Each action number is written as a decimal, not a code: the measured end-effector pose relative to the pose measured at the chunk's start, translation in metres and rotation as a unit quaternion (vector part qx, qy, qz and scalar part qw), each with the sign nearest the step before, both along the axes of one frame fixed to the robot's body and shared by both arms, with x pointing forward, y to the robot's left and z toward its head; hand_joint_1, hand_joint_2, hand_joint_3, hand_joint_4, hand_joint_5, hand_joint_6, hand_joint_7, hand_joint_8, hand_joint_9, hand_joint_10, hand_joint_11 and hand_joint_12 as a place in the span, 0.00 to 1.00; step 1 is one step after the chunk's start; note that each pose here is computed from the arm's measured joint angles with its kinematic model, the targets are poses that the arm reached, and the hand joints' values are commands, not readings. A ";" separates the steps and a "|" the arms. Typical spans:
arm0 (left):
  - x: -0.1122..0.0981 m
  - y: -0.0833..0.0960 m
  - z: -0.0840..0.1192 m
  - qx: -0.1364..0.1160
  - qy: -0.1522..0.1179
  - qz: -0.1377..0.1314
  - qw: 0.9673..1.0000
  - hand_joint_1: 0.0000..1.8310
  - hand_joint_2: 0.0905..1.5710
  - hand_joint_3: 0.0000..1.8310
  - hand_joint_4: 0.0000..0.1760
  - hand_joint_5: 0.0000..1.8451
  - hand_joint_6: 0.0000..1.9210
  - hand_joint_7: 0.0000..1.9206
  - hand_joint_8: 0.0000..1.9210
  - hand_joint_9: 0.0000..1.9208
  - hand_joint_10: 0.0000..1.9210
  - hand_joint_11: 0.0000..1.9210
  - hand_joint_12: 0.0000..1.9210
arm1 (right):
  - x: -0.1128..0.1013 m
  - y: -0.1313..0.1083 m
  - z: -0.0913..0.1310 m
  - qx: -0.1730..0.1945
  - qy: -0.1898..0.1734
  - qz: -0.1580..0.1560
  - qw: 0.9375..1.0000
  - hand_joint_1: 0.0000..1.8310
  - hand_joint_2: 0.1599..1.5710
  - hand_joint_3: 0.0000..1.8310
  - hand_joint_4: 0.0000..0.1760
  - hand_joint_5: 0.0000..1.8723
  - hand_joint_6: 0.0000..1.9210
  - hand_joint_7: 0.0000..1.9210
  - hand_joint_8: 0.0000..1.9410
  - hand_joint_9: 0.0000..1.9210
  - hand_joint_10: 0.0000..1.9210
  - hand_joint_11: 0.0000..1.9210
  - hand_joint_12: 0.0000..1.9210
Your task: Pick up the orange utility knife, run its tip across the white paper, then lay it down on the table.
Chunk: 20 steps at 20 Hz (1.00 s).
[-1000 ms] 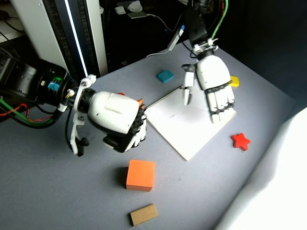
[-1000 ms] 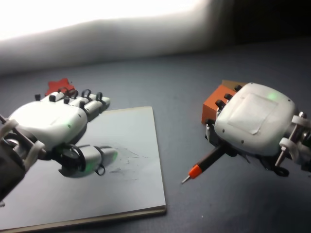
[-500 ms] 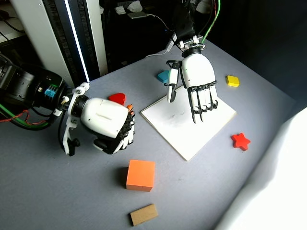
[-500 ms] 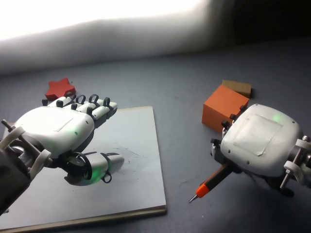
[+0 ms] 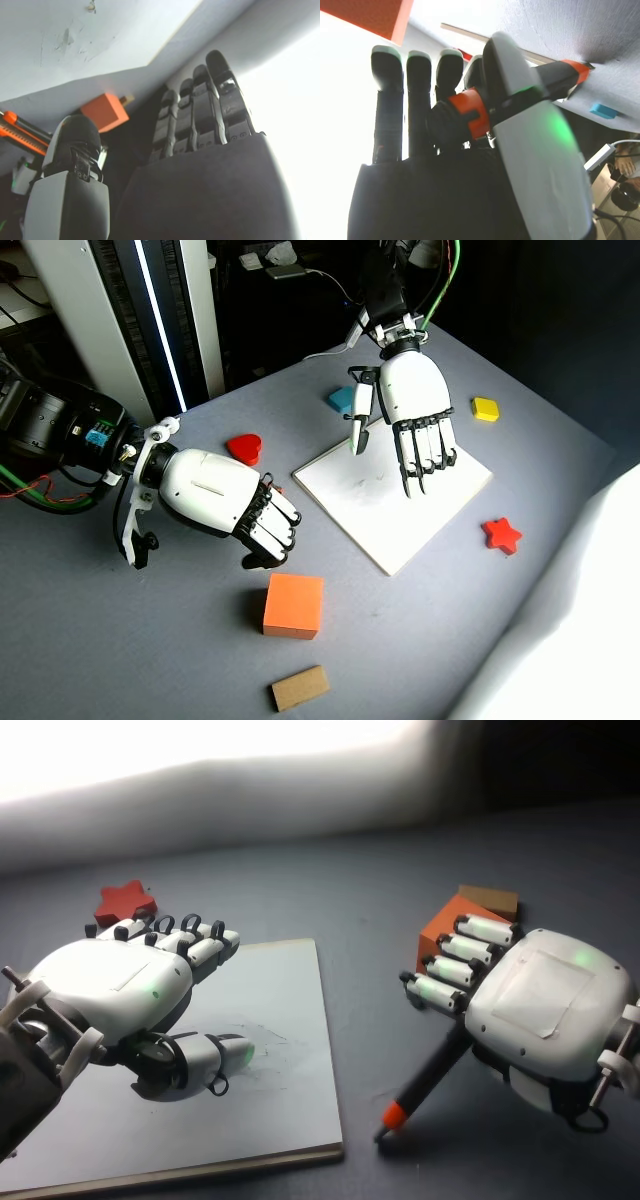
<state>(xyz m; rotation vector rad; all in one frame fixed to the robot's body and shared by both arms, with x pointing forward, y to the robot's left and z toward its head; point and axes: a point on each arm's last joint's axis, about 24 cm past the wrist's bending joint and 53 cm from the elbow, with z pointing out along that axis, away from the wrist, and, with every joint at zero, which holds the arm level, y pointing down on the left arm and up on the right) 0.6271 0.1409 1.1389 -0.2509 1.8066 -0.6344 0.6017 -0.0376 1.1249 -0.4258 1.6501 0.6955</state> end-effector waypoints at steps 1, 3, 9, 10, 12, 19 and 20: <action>0.000 0.001 0.000 0.000 -0.001 0.001 1.000 0.14 0.81 0.00 0.13 0.03 0.00 0.05 0.00 0.09 0.00 0.00 0.40 | -0.001 -0.002 0.002 0.001 -0.002 -0.001 1.000 0.47 0.75 0.00 0.00 0.03 0.26 0.14 0.19 0.04 0.50 0.00 0.82; 0.000 0.001 0.000 -0.001 0.001 0.001 1.000 0.13 0.81 0.00 0.14 0.04 0.00 0.05 0.00 0.09 0.00 0.00 0.41 | -0.005 -0.004 0.006 0.000 -0.002 0.000 1.000 0.45 0.70 0.00 0.00 0.00 0.13 0.11 0.06 0.00 0.31 0.00 0.55; 0.000 0.001 0.000 0.000 0.000 0.001 1.000 0.15 0.81 0.00 0.12 0.05 0.00 0.05 0.00 0.09 0.00 0.00 0.41 | -0.008 -0.028 0.021 0.001 -0.001 -0.017 1.000 0.31 0.65 0.00 0.00 0.00 0.00 0.03 0.00 0.00 0.00 0.00 0.00; 0.000 0.000 0.000 0.000 0.000 0.001 1.000 0.14 0.81 0.00 0.09 0.06 0.01 0.06 0.00 0.10 0.00 0.00 0.43 | -0.009 -0.032 0.023 0.006 0.006 -0.023 1.000 0.19 0.69 0.00 0.00 0.00 0.00 0.03 0.01 0.01 0.00 0.00 0.00; 0.000 0.000 0.001 -0.001 0.000 0.001 1.000 0.18 0.79 0.00 0.05 0.17 0.02 0.19 0.02 0.17 0.03 0.00 0.60 | -0.014 -0.047 0.024 0.004 0.032 -0.035 0.999 0.08 0.75 0.01 0.00 0.03 0.01 0.08 0.02 0.04 0.02 0.00 0.00; 0.006 0.014 0.016 -0.016 -0.008 0.021 1.000 0.25 0.80 0.00 0.00 0.43 0.33 0.39 0.68 0.33 0.80 0.19 0.99 | -0.039 -0.077 0.019 0.032 0.114 -0.074 0.990 0.06 0.84 0.01 0.00 0.43 0.72 0.56 0.74 0.49 0.95 0.36 1.00; 0.009 0.019 0.026 -0.017 -0.022 0.032 0.999 0.25 0.81 0.00 0.00 0.42 0.48 0.42 0.73 0.37 0.85 0.22 1.00 | -0.042 -0.080 0.018 0.036 0.124 -0.081 0.988 0.03 0.87 0.01 0.00 0.49 0.80 0.63 0.79 0.58 0.99 0.48 1.00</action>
